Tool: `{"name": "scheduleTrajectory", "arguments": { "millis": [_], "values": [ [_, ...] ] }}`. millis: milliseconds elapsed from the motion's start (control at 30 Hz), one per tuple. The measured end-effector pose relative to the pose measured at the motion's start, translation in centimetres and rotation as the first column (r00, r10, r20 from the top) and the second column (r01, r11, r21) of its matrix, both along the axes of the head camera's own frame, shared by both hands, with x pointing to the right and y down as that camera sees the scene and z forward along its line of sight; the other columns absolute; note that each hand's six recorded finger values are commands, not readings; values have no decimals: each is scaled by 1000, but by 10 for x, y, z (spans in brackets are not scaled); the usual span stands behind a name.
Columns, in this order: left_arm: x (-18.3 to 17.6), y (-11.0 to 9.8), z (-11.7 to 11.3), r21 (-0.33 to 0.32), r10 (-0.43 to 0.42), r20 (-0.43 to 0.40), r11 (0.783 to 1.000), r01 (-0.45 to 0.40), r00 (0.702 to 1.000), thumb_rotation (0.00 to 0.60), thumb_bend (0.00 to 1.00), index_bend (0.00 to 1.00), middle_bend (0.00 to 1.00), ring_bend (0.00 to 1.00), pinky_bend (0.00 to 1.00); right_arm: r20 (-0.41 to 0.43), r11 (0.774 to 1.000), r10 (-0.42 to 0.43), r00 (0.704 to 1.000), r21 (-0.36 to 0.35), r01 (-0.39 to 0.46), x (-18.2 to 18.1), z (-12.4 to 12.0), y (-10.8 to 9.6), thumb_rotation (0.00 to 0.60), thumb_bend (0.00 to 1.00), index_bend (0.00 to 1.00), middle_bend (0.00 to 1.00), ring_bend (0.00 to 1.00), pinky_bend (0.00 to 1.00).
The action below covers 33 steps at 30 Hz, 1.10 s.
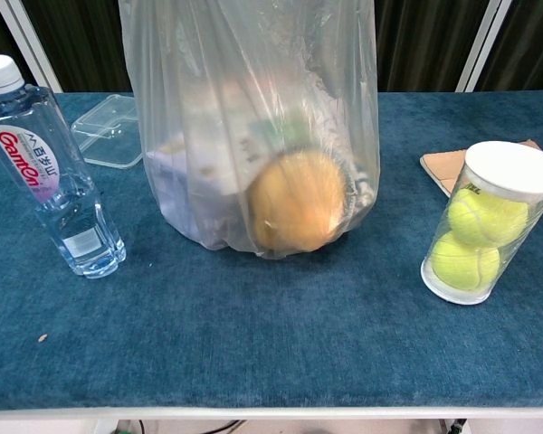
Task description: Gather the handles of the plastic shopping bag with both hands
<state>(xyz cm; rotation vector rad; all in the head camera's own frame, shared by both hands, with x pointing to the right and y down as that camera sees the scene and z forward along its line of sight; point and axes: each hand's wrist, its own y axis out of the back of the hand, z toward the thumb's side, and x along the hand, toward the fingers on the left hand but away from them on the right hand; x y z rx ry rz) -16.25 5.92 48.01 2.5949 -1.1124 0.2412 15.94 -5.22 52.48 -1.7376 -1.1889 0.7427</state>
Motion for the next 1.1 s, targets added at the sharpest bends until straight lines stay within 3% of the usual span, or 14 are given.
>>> {"name": "scheduleTrajectory", "arguments": {
  "millis": [300, 533, 800, 1100],
  "values": [
    [-1, -2, 0, -7, -1, 2, 1000, 1, 1000, 93, 154, 167, 194, 131, 291, 125, 993, -12, 992, -113, 26, -37, 15, -4, 600, 0, 0, 0, 0, 0],
    [-4, -3, -1, -10, -5, 1, 1000, 5, 1000, 92, 153, 167, 194, 132, 290, 197, 988, -16, 980, -150, 47, -53, 13, -4, 600, 0, 0, 0, 0, 0],
    [-6, -2, 1, -14, -4, 4, 1000, 4, 1000, 95, 154, 167, 194, 131, 289, 247, 992, -16, 969, -117, 46, -68, -1, -9, 600, 0, 0, 0, 0, 0],
    [-2, -4, 2, -19, 0, -3, 1000, 0, 1000, 94, 153, 166, 194, 132, 290, 239, 998, -34, 970, -47, 47, -63, -39, -9, 600, 0, 0, 0, 0, 0]
  ]
}}
